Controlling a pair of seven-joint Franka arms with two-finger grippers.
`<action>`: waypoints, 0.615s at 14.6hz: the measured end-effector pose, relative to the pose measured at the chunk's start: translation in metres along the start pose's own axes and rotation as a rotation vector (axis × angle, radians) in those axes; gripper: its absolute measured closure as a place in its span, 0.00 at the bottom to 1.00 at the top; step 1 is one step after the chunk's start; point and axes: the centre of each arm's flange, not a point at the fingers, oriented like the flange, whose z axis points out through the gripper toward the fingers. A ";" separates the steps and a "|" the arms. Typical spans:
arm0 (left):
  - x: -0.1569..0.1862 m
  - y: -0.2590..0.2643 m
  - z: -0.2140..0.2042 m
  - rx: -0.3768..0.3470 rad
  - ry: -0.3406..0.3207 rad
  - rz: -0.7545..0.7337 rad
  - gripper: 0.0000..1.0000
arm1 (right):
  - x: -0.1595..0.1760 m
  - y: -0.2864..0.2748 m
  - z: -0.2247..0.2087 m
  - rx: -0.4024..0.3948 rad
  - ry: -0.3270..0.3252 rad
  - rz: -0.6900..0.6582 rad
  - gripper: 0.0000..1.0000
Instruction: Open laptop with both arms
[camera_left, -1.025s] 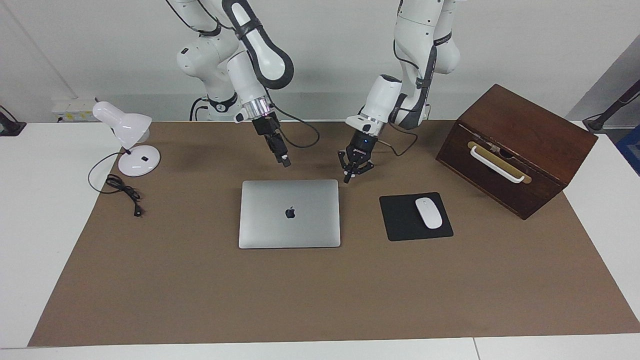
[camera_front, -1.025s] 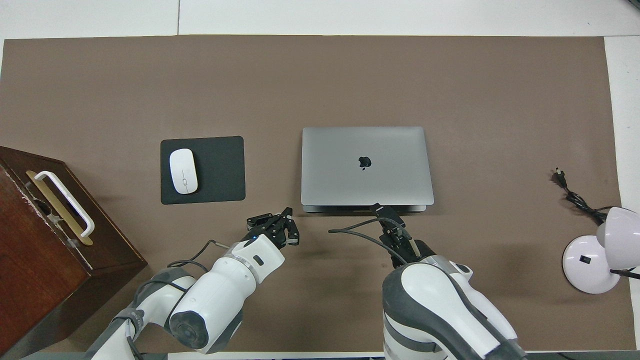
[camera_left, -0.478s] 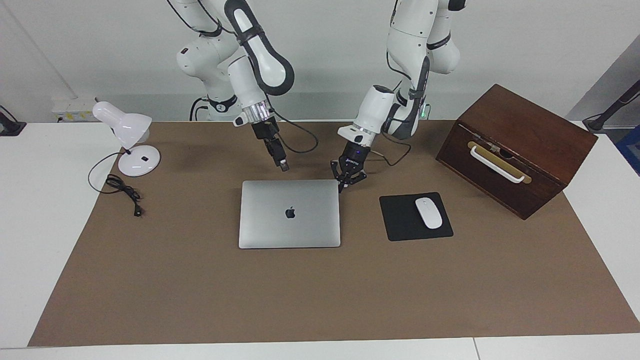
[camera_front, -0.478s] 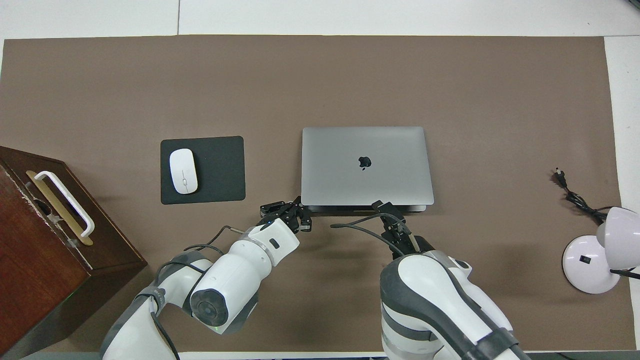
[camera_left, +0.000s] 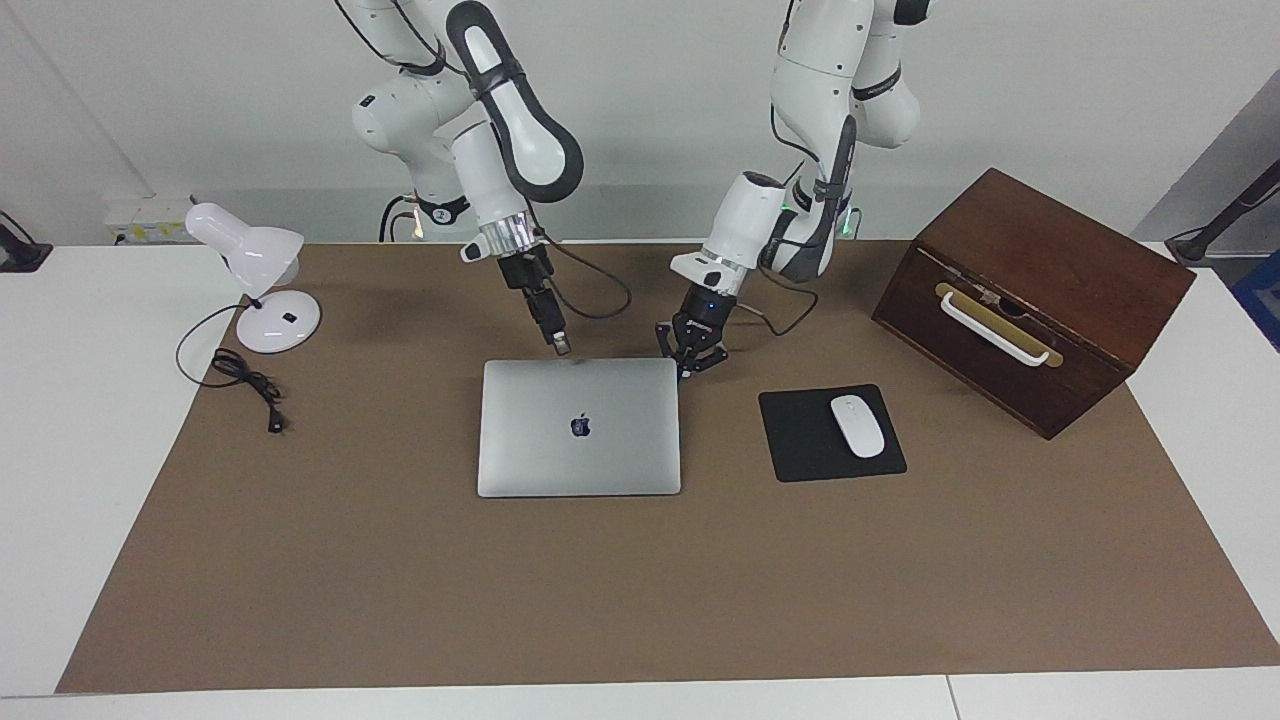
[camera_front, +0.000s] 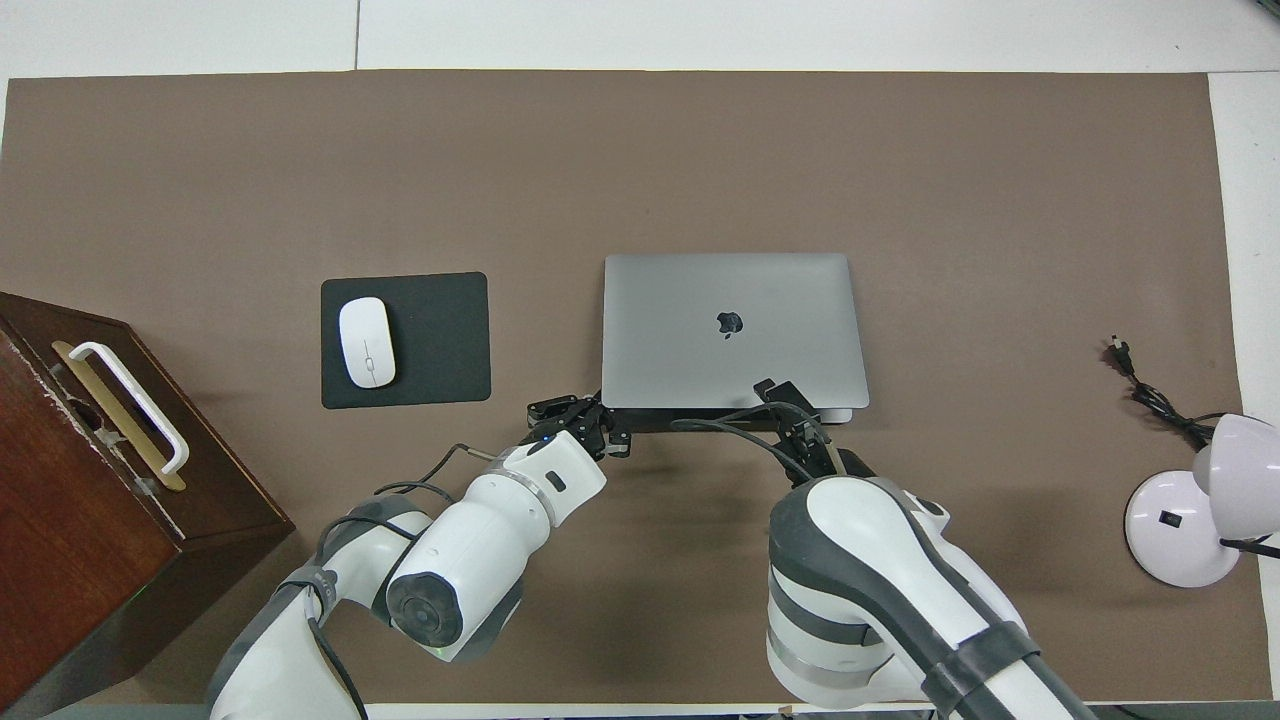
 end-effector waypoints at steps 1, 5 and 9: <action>0.001 0.000 0.002 0.000 0.001 0.000 0.99 | 0.001 0.000 0.003 -0.003 0.001 0.000 0.00; -0.001 -0.001 0.012 0.004 -0.009 0.028 0.99 | 0.006 -0.001 0.013 -0.010 0.013 -0.009 0.00; -0.004 -0.002 0.017 0.008 -0.017 0.075 0.99 | 0.018 -0.011 0.015 0.008 0.021 -0.014 0.00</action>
